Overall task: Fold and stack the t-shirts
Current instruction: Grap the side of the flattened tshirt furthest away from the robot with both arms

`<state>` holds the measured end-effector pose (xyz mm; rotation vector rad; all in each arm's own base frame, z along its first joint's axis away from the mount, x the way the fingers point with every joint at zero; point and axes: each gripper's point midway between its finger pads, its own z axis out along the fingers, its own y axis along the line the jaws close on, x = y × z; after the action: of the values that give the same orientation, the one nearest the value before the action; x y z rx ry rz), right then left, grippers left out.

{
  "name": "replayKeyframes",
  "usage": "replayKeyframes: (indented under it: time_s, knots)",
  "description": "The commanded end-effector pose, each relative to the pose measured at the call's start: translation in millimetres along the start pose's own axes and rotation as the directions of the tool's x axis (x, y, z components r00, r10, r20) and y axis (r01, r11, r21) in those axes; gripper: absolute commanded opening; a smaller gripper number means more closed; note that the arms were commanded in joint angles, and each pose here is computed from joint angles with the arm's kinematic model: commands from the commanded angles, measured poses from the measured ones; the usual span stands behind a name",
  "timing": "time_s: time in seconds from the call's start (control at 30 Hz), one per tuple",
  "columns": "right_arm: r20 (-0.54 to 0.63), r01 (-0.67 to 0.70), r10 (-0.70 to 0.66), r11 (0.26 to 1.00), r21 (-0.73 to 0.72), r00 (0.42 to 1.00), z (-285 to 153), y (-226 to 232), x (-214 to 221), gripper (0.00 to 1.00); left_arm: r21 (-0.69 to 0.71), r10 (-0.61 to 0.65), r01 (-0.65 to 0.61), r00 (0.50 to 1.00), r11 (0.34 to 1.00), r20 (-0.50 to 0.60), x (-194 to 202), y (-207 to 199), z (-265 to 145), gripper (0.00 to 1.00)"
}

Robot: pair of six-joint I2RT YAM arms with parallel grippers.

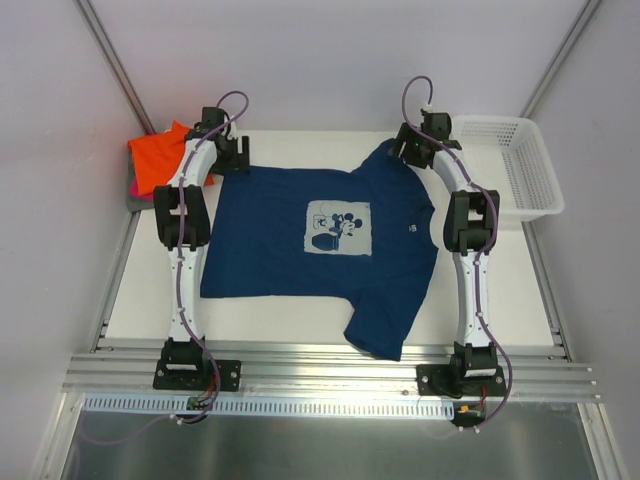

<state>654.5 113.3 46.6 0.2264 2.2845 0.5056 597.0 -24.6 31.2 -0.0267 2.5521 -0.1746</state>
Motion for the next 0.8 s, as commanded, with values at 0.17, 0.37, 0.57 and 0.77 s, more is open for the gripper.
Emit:
replayKeyframes:
  time_s: [0.17,0.37,0.57,0.77]
  knots:
    - [0.011,0.038,-0.038,0.999,-0.006,0.999,-17.7,16.8,-11.2,0.57,0.004,-0.044,0.044,0.999,0.999,0.000,0.2,17.7,10.8,0.73]
    - [0.022,0.036,-0.036,0.999,-0.002,0.999,-16.4,18.6,-14.3,0.61,0.061,-0.049,0.049,0.999,0.997,0.002,-1.9,8.4,11.6,0.65]
    - [0.024,0.044,-0.044,0.999,0.011,0.999,-16.6,19.4,-13.9,0.57,0.120,-0.057,0.057,0.998,0.991,-0.008,0.1,-1.0,12.7,0.48]
    - [0.030,0.053,-0.053,0.999,-0.006,0.998,-16.0,24.1,-14.9,0.34,0.128,-0.052,0.053,0.999,0.990,-0.008,0.4,-3.2,12.1,0.17]
